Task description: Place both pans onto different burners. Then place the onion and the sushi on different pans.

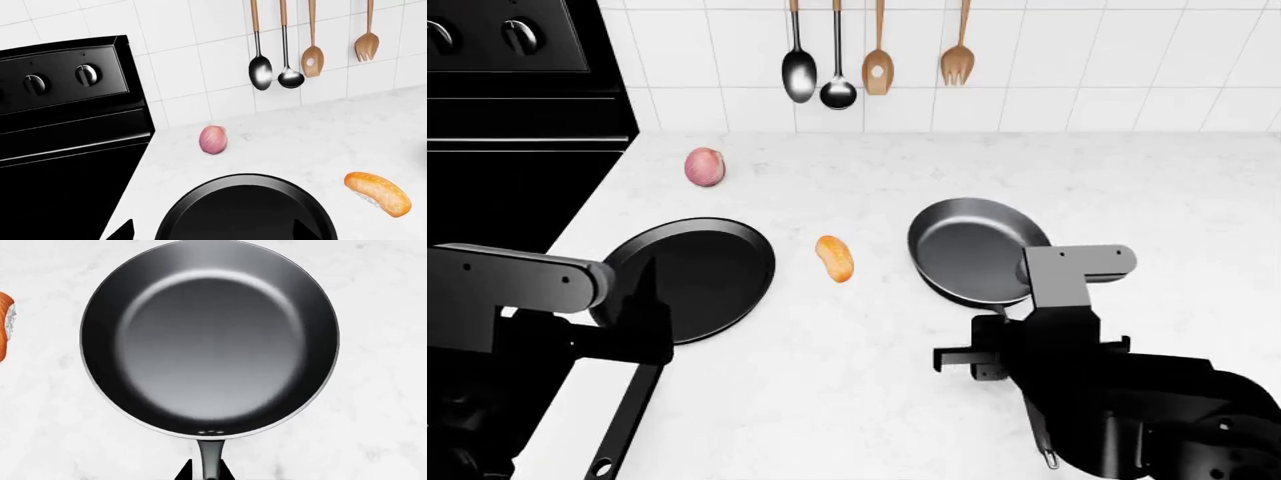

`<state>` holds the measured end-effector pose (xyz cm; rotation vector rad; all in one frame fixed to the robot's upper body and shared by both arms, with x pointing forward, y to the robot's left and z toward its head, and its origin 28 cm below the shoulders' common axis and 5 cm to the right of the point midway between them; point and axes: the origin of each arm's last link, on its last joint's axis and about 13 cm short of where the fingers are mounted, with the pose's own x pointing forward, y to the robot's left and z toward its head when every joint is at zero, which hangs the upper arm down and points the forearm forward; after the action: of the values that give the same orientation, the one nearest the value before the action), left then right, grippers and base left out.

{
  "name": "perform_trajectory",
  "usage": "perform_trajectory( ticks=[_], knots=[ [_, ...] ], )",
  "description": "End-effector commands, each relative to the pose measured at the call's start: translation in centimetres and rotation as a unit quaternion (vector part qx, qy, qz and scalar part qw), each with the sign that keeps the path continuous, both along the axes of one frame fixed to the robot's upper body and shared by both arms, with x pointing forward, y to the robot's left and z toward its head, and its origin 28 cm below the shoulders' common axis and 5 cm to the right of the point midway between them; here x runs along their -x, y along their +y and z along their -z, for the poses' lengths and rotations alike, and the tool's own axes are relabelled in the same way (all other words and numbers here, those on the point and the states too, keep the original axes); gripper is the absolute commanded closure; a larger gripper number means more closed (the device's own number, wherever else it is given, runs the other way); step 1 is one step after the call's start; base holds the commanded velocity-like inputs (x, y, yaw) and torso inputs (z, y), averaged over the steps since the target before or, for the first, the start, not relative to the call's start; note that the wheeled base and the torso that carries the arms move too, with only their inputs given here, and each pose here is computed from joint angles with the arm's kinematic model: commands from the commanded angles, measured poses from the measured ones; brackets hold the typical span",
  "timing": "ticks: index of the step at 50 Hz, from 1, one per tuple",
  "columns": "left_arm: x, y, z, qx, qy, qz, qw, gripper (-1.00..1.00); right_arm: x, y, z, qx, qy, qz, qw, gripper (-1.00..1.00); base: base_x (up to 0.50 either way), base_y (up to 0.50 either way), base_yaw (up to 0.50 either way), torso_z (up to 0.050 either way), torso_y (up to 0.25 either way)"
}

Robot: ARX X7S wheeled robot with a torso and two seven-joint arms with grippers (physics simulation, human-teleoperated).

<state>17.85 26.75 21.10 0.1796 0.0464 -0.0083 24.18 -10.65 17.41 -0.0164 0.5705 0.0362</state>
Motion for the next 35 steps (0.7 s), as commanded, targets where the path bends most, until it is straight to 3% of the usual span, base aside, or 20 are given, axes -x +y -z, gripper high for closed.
perform_trajectory(
  ticks=[1,19,35],
  knots=[
    [0.0,0.0,0.2,0.001,-0.001,-0.001,1.0,-1.0,0.4,-0.4,0.5,0.023,0.018,0.015,0.999,1.0,0.0,0.0,0.0,0.0,0.0],
    [0.0,0.0,0.4,0.003,-0.001,-0.001,1.0,-1.0,0.8,-0.5,-0.3,0.021,-0.004,0.014,1.0,1.0,0.0,0.0,0.0,0.0,0.0],
    [0.1,0.1,0.4,0.004,-0.001,-0.002,1.0,-1.0,2.4,-0.6,-4.2,0.016,-0.077,0.009,0.997,1.0,0.0,0.0,0.0,0.0,0.0]
  ],
)
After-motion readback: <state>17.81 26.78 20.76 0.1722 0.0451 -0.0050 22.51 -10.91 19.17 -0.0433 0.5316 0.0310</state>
